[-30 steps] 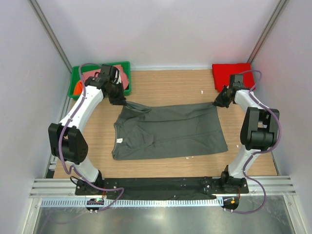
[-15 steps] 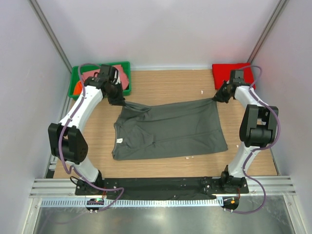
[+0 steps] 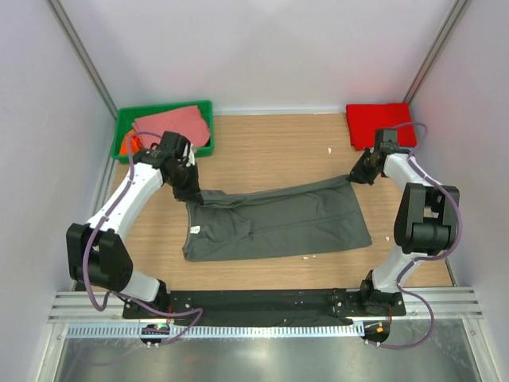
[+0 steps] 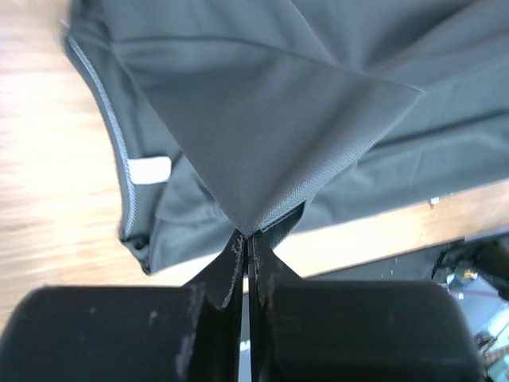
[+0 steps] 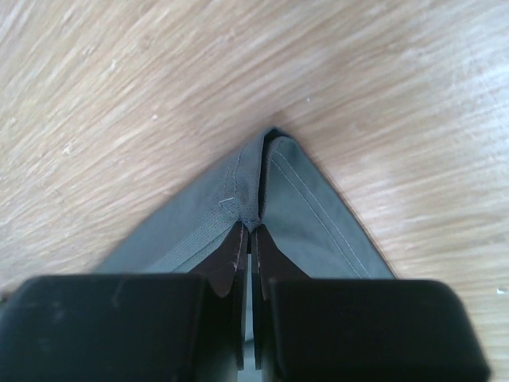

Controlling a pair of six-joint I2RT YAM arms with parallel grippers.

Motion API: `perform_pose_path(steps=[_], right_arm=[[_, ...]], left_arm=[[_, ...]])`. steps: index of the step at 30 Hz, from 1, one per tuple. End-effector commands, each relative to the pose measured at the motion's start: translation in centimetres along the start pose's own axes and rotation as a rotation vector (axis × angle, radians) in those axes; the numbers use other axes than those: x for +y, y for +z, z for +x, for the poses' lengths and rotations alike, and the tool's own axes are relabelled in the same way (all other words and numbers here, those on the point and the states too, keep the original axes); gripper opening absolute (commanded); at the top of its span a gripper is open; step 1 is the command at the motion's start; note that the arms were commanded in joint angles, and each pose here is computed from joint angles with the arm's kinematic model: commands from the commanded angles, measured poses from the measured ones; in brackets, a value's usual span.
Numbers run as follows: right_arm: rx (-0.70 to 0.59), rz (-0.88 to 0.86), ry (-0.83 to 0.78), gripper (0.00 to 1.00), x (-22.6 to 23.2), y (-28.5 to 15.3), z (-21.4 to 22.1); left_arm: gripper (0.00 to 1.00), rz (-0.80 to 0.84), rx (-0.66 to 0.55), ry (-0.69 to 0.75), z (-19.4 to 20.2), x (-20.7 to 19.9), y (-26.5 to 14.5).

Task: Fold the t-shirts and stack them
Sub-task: Fold the tshirt

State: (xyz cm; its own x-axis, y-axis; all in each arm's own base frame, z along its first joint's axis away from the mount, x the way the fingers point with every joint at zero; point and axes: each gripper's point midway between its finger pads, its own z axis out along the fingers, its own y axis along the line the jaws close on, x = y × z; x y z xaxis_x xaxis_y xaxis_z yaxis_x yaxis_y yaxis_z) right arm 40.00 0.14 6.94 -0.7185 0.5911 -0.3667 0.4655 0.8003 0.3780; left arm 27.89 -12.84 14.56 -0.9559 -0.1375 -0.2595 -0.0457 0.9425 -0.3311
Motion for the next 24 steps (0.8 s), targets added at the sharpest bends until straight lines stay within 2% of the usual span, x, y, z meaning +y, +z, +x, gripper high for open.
perform_pose_path(steps=[1, 7, 24], right_arm=[[-0.052, 0.010, 0.002, 0.04, -0.2, -1.7, -0.5], [-0.037, 0.032, 0.009, 0.04, -1.1, -2.1, 0.8], [-0.001, 0.107, 0.002, 0.04, -4.3, -3.4, 5.0]], left_arm=[[0.00, 0.048, 0.049, 0.014, 2.2, -1.2, -0.7], [0.00, 0.031, 0.121, 0.014, 4.3, -1.0, 0.7], [0.00, -0.066, 0.198, 0.019, 6.2, 1.5, 2.3]])
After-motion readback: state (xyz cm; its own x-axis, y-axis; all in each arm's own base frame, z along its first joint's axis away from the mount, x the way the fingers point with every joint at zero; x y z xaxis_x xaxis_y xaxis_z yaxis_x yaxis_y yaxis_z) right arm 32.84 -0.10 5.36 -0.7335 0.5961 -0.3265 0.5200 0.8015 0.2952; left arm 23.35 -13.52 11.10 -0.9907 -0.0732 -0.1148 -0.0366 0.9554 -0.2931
